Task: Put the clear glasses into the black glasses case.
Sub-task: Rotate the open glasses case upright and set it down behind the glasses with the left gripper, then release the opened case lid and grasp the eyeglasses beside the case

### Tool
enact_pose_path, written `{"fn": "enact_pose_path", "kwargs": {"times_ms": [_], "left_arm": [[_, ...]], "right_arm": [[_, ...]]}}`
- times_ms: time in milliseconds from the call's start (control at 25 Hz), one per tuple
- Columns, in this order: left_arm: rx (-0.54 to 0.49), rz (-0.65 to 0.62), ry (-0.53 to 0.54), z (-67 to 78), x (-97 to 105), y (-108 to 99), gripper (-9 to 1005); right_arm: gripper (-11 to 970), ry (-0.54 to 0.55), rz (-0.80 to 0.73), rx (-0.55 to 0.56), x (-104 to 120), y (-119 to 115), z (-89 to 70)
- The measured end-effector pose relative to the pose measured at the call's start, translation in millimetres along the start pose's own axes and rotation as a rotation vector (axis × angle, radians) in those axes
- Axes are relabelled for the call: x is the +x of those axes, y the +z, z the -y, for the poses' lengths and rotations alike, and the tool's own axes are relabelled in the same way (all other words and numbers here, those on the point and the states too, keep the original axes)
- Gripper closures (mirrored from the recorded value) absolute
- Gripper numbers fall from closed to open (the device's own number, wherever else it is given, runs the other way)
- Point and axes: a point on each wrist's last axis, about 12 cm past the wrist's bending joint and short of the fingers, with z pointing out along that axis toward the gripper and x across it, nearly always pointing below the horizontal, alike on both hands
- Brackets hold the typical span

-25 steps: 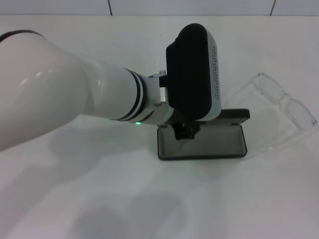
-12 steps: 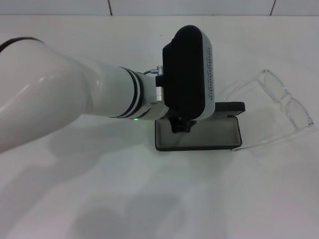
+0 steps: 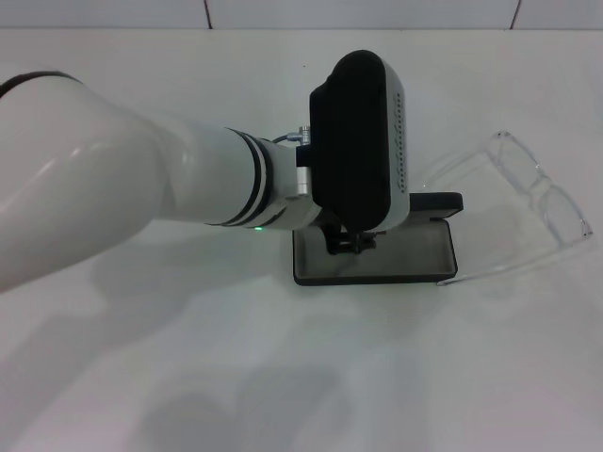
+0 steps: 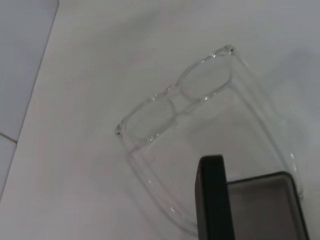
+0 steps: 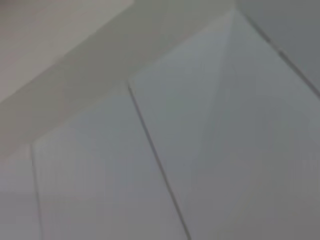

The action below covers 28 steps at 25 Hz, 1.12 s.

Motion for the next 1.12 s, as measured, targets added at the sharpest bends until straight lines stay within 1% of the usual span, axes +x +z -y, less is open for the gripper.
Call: {"fn": "enact_pose_path", "kwargs": {"times_ms": [40,160,280,320,360,440,480,520,600,680,720,800,920,960,1000,1040,1080,1120], "left_arm": [[0.003,0.005,0.003,0.4,-2.2,-1.1,549],[0.009,0.036,0.01,1.0,-12.6,-7.9,522],[-0.002,0.108,-0.006,1.5,-27.3,-23.3,494],[-0.027,0.161,-0.029,1.3,-34.1,-36.3,495],[-0.034,0.173,-0.034,1.2,-35.5,-39.4,495],[-0.06,0.239,-0.065,1.8,-41.8,-55.0,496],[-0.064,0.272,-0.082,2.3,-44.4,-61.4,497],[-0.066,0.31,-0.102,2.2,-47.3,-68.2,497],[-0.059,0.382,-0.153,0.3,-50.5,-78.7,499],[-0.042,0.458,-0.218,-4.5,-50.2,-88.1,500],[-0.032,0.487,-0.244,-6.0,-48.9,-91.6,500],[-0.007,0.561,-0.325,-8.8,-37.2,-101.5,502],[0.028,0.652,-0.417,-11.0,-15.5,-113.6,503],[0.04,0.688,-0.459,-13.1,-4.5,-118.2,504],[0.056,0.722,-0.493,-15.0,4.4,-122.1,504],[0.068,0.746,-0.524,-16.8,12.9,-124.7,505],[0.081,0.784,-0.563,-19.3,25.0,-129.6,505],[0.09,0.803,-0.583,-20.1,32.2,-131.5,505]], "right_arm": [[196,0.003,-0.01,-0.009,0.1,1.0,0.2],[196,0.003,-0.051,-0.03,0.2,3.7,1.4],[196,0.024,-0.177,-0.068,10.8,19.2,8.4],[196,0.037,-0.229,-0.083,15.0,26.8,11.5],[196,0.06,-0.282,-0.1,19.5,34.8,14.1],[197,0.119,-0.406,-0.147,24.9,56.0,19.8],[197,0.164,-0.519,-0.195,26.9,76.8,22.2],[197,0.164,-0.519,-0.195,26.9,76.8,22.2],[197,0.181,-0.647,-0.233,26.4,98.0,22.7],[197,0.157,-0.785,-0.256,22.6,118.3,21.7],[197,0.137,-0.849,-0.261,21.3,127.3,20.5],[212,0.072,-0.982,-0.251,19.5,147.0,18.0],[259,-0.044,-1.206,-0.174,25.4,182.4,10.3],[274,-0.084,-1.267,-0.143,28.1,191.2,8.4],[290,-0.169,-1.382,-0.092,35.1,212.7,1.3],[307,-0.169,-1.382,-0.092,35.1,212.7,1.3],[323,-0.195,-1.433,-0.077,39.9,223.4,-2.1],[340,-0.208,-1.473,-0.069,44.4,234.3,-6.1]]}}
